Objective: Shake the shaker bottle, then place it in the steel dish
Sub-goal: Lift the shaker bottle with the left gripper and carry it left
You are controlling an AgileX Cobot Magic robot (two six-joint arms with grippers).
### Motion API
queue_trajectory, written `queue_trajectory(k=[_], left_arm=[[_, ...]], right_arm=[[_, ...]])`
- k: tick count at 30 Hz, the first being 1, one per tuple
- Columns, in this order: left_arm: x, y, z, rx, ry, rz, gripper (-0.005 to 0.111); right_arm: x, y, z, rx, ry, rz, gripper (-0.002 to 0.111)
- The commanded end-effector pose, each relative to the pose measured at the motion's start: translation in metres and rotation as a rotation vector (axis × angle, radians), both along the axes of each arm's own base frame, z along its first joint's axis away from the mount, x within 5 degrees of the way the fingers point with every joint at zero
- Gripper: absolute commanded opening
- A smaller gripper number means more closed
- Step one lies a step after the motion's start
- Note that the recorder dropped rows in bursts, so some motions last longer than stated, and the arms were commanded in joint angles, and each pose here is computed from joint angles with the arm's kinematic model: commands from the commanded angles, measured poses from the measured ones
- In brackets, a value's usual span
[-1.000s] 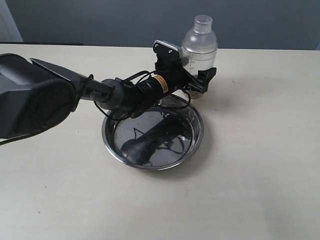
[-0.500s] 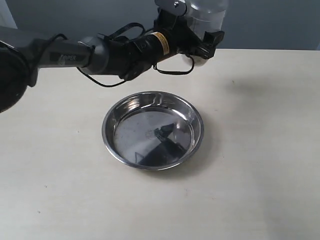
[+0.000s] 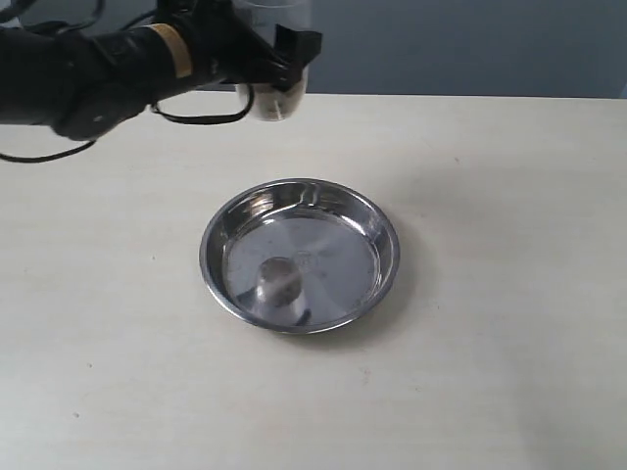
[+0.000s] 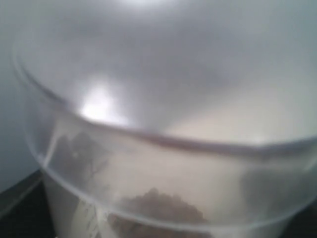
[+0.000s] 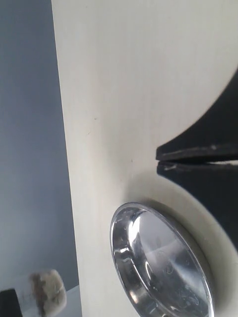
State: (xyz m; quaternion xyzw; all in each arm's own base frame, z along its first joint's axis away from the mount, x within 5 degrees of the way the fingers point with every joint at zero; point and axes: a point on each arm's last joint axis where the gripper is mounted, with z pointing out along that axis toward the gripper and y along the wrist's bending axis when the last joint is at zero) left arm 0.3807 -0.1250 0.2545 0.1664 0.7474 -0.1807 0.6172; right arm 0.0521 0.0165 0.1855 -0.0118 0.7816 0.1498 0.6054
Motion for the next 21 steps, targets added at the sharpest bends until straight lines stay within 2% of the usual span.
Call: queue_trajectory(k=[1,3,5,7,10,13,15,17,19,21], left_arm=[[-0.033,0.03,0.027,-0.016,-0.09,0.019,0.0],[-0.051,0.049,0.059,-0.023,-0.189,0.055,0.0],[-0.062,0.06,0.074,-0.001,-0.195,0.107,0.0],[-0.07,0.07,0.068,0.071,-0.106,0.174,0.0],[-0.082,0.074,0.032,0.15,0.035,0.191,0.0],[-0.092,0.071,0.018,0.034,0.03,0.17,0.0],[-0.096,0.07,0.028,-0.05,-0.024,0.165,0.0],[-0.105,0.069,0.05,-0.099,-0.121,0.142,0.0],[-0.117,0.072,0.07,-0.099,-0.181,0.152,0.0],[-0.125,0.079,0.069,-0.033,-0.117,0.212,0.0]], right_arm=[[0.0,0.0,0.001,0.0,-0.013,-0.001,-0.001],[0.0,0.0,0.001,0.0,-0.013,-0.001,-0.001],[0.0,0.0,0.001,0.0,-0.013,-0.001,-0.001],[0.0,0.0,0.001,0.0,-0.013,-0.001,-0.001],[0.0,0.0,0.001,0.0,-0.013,-0.001,-0.001],[0.0,0.0,0.001,0.0,-0.013,-0.001,-0.001],[0.0,0.0,0.001,0.0,-0.013,-0.001,-0.001],[0.0,0.0,0.001,0.0,-0.013,-0.001,-0.001],[0.0,0.0,0.001,0.0,-0.013,-0.001,-0.001],[0.0,0.0,0.001,0.0,-0.013,-0.001,-0.001]])
